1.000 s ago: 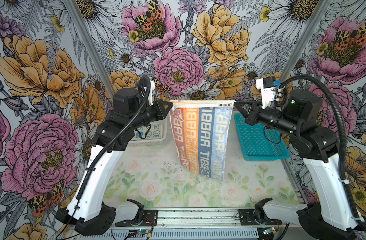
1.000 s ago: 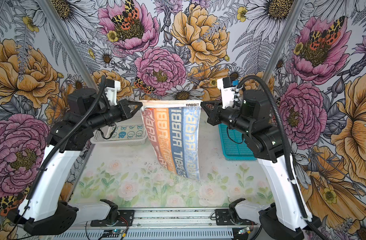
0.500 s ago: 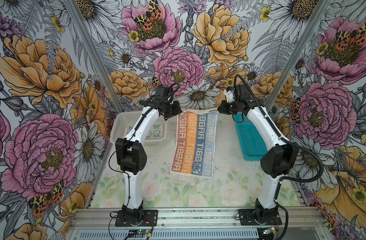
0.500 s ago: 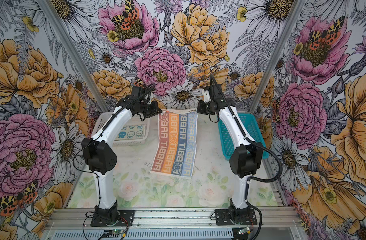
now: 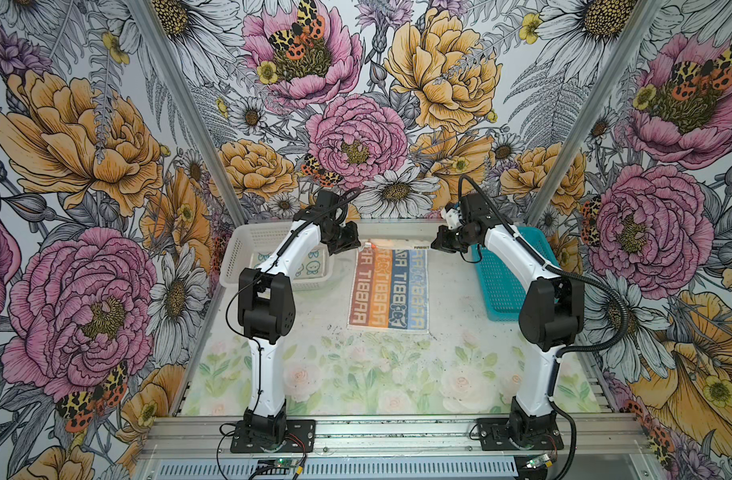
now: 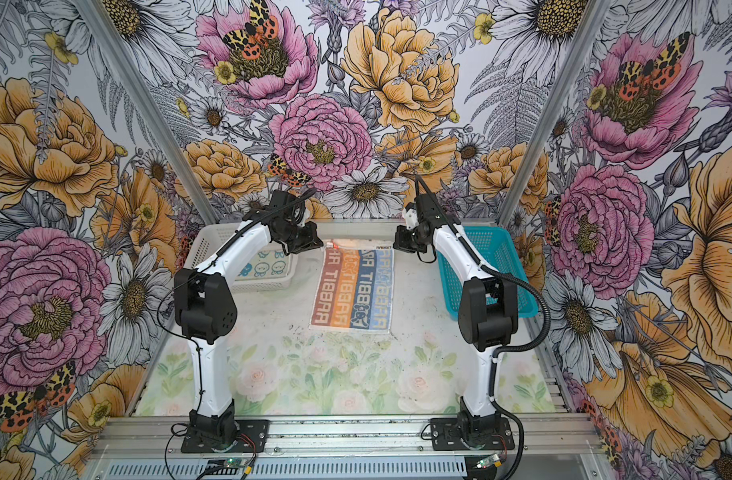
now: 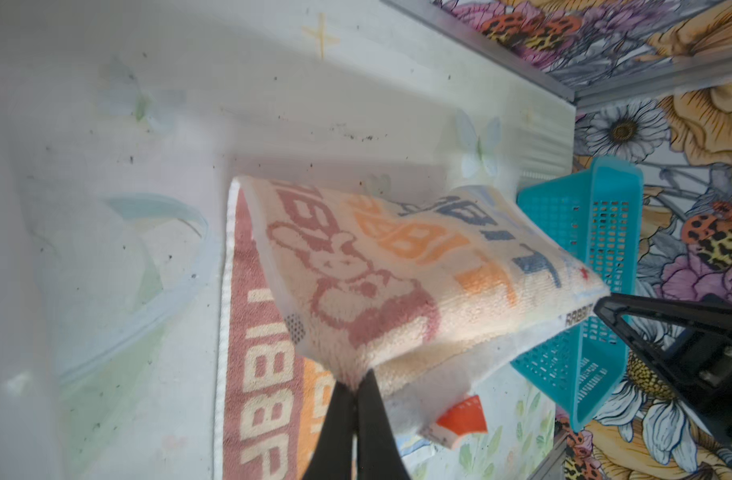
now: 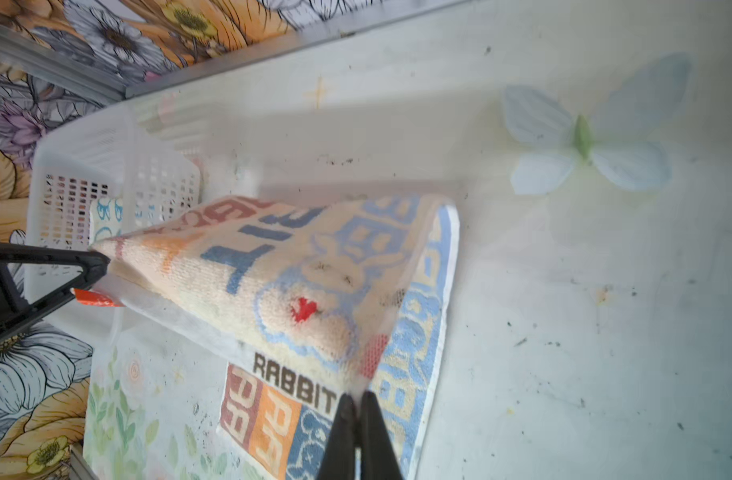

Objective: Fold and stack the towels
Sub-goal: 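Lower the held edge and fold it over the towel away from the robot, then lay the folded edge flat on the towel and open both grippers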

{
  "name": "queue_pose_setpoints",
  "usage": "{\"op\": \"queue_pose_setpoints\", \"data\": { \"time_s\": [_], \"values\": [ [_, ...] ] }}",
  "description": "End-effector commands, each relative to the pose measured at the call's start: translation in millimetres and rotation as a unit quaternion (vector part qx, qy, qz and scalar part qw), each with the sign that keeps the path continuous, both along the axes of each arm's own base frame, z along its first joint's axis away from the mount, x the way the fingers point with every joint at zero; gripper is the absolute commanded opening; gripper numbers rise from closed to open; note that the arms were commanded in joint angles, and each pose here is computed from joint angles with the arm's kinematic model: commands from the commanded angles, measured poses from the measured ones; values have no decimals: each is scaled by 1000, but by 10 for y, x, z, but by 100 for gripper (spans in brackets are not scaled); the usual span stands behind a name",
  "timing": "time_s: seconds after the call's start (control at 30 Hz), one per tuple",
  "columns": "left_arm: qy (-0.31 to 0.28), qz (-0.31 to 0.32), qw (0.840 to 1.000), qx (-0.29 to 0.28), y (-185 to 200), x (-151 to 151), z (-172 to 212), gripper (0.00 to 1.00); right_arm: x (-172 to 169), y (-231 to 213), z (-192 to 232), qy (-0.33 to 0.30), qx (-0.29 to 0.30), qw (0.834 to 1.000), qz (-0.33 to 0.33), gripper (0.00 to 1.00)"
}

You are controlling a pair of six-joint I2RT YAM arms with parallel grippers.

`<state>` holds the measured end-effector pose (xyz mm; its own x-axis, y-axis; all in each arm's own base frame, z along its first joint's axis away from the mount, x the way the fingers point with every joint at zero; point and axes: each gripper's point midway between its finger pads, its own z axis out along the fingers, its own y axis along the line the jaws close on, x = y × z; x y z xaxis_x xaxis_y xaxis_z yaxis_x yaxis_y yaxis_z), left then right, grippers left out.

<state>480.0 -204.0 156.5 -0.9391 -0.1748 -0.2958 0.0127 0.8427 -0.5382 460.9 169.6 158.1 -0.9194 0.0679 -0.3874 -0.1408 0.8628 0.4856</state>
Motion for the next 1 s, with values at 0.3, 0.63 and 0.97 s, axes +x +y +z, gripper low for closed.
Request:
{"op": "queue_pose_setpoints", "data": {
  "time_s": [0.3, 0.63, 0.97],
  "values": [
    [63, -32, 992, 105, 233, -968, -677, 0, -862, 320, -434, 35, 29, 999, 22, 0],
    [42, -26, 993, 103, 300, -1166, -509, 0, -1101, 324, -346, 24, 27, 999, 21, 0],
    [56, -33, 993, 102, 263, -1504, -590, 0, -1387, 284, -429, 44, 17, 998, 29, 0]
  ]
}}
